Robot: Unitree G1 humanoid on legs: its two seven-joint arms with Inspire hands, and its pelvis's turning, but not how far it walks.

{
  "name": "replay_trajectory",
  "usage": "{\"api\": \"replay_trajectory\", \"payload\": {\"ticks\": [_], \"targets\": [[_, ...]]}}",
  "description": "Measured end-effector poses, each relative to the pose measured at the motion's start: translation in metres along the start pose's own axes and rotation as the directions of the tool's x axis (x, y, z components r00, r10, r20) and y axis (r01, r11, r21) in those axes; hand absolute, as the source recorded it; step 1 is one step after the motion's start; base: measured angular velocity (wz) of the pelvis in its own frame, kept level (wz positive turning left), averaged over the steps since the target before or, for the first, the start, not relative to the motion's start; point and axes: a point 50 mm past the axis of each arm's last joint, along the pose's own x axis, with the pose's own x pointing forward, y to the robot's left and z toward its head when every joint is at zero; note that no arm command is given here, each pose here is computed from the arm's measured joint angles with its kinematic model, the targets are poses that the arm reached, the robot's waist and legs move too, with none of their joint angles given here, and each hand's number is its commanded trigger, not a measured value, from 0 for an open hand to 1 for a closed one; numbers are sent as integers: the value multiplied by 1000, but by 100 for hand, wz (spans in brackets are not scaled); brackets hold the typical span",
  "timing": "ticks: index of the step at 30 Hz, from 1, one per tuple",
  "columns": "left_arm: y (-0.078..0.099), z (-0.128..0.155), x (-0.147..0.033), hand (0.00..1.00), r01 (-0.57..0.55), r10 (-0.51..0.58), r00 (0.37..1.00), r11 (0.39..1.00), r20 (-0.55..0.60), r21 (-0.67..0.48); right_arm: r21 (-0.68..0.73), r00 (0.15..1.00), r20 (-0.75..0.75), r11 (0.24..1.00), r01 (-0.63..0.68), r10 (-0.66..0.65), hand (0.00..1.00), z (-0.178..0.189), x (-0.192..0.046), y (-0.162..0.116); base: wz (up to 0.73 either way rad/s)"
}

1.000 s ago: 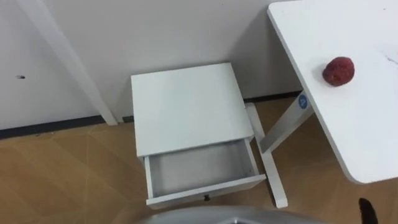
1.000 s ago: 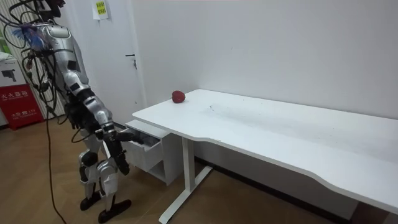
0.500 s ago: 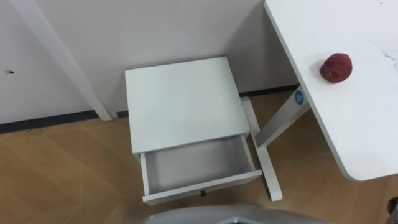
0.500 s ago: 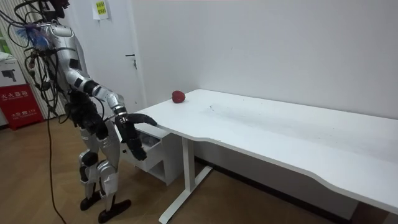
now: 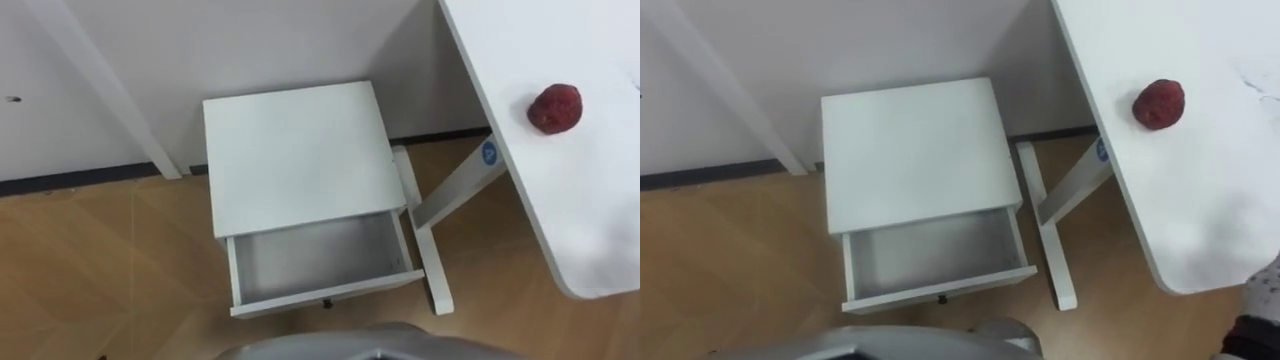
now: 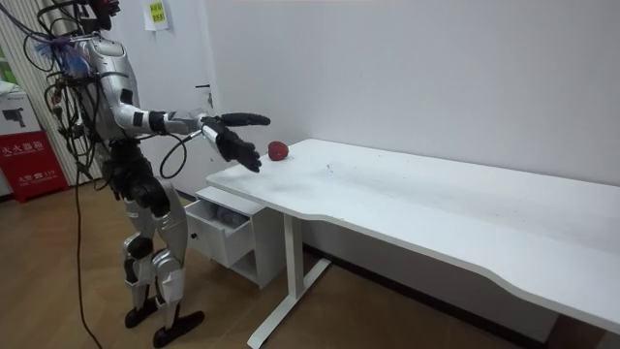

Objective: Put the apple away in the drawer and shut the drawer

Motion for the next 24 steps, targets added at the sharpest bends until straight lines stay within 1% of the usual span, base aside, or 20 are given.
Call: {"api": "replay_trajectory", "payload": {"ticks": [2, 3, 4, 5, 8, 12, 14, 16, 17, 20, 21, 24], "targets": [[-2, 2, 0, 0, 8, -8, 1000, 1000, 12, 11, -77, 989, 84, 991, -112, 119, 0, 5, -9, 18, 0], [-2, 2, 0, 0, 10, -10, 1000, 1000, 12, 14, -94, 984, 98, 985, -141, 150, 0, 6, -12, 22, 0], [-3, 2, 0, 0, 10, -11, 1000, 1000, 12, 14, -127, 972, 109, 973, -195, 209, 0, 6, -16, 29, 0], [-2, 2, 0, 0, 10, -10, 1000, 1000, 12, 15, -153, 960, 102, 958, -244, 261, 0, 4, -20, 35, 0], [-4, 2, 0, 0, 16, -17, 1000, 1000, 11, 25, -208, 934, 72, 921, -330, 351, 0, -2, -25, 41, 0], [-4, -2, -1, 0, 24, -24, 1000, 999, 2, 33, -244, 893, 31, 870, -429, 450, 0, -9, -32, 48, 6], [-5, -2, -1, 0, 39, -39, 999, 999, -1, 34, -285, 865, 22, 832, -475, 501, 0, -13, -36, 51, 10], [-5, -3, -1, 0, 49, -49, 999, 998, -4, 36, -333, 823, -12, 774, -538, 567, 0, -20, -41, 55, 4], [-5, -3, -2, 0, 50, -50, 999, 998, -5, 38, -352, 813, -24, 756, -552, 582, 0, -22, -41, 56, 0], [-5, -6, -2, 0, 50, -49, 999, 998, -13, 43, -401, 754, -106, 666, -629, 648, 0, -34, -44, 58, 0], [-5, -6, -2, 0, 50, -49, 999, 998, -14, 49, -404, 746, -120, 654, -640, 656, 0, -35, -45, 59, 0], [-4, -9, -3, 0, 53, -51, 998, 995, -22, 82, -433, 695, -160, 583, -688, 701, 0, -41, -50, 61, 1]]}}
